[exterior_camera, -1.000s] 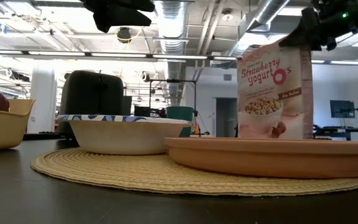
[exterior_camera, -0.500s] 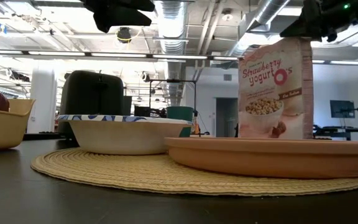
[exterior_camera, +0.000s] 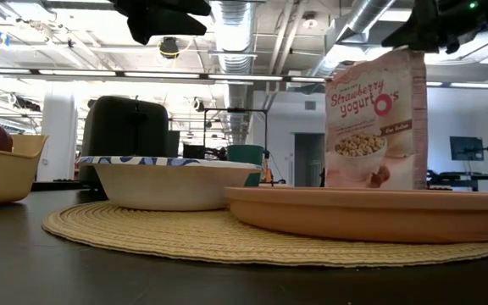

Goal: Arrange a breakfast setting
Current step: Put the bagel on the plate

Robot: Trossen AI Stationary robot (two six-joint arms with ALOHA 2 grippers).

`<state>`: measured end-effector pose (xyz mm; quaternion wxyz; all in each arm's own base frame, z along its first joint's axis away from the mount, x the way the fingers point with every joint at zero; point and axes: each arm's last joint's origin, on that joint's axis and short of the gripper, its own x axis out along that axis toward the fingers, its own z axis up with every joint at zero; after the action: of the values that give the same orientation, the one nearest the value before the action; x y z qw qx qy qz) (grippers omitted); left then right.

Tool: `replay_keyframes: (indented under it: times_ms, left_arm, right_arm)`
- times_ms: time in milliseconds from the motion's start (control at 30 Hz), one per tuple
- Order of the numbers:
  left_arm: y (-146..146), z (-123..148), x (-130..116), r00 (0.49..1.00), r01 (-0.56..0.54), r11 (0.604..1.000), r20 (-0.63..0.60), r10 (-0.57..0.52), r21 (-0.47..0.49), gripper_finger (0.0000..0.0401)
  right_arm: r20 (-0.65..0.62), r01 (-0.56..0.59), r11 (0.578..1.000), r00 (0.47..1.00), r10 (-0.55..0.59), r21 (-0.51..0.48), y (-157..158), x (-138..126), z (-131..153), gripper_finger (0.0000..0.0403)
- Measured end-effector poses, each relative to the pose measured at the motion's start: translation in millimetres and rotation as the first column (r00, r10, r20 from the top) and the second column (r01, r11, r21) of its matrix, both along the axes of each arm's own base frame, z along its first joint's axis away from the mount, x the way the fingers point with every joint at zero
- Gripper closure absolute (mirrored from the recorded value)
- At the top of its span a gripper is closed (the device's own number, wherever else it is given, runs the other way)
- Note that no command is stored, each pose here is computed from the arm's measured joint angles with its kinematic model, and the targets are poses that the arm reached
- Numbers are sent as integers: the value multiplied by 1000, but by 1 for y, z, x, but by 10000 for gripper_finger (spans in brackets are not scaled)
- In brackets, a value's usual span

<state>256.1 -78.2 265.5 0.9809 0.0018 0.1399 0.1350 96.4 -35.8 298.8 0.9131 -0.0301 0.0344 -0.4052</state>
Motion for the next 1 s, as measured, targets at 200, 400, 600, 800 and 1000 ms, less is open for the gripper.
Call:
replay_keyframes:
  times_ms: [200, 400, 600, 800, 1000]
  left_arm:
    - [0, 0, 0, 1000, 0, 1000, 0, 0, 0, 183]
    - [0, 0, 0, 1000, 1, 1000, 0, -1, -1, 183]
    - [0, 0, 0, 1000, 2, 1000, -1, -2, -1, 183]
    - [0, 0, 0, 1000, 12, 1000, -1, -12, 1, 183]
    - [-1, 4, 2, 999, 36, 999, 31, -36, 24, 183]
  right_arm:
    - [37, -90, 996, 995, 90, -5, 4, -2, 14, 124]
    - [63, -274, 961, 960, 271, 29, 16, 5, 26, 124]
    - [48, -490, 863, 871, 488, 121, 37, 27, 19, 124]
    - [-22, -621, 755, 769, 638, 210, 66, 52, 4, 124]
    - [-82, -683, 685, 690, 719, 252, 94, 76, -12, 124]
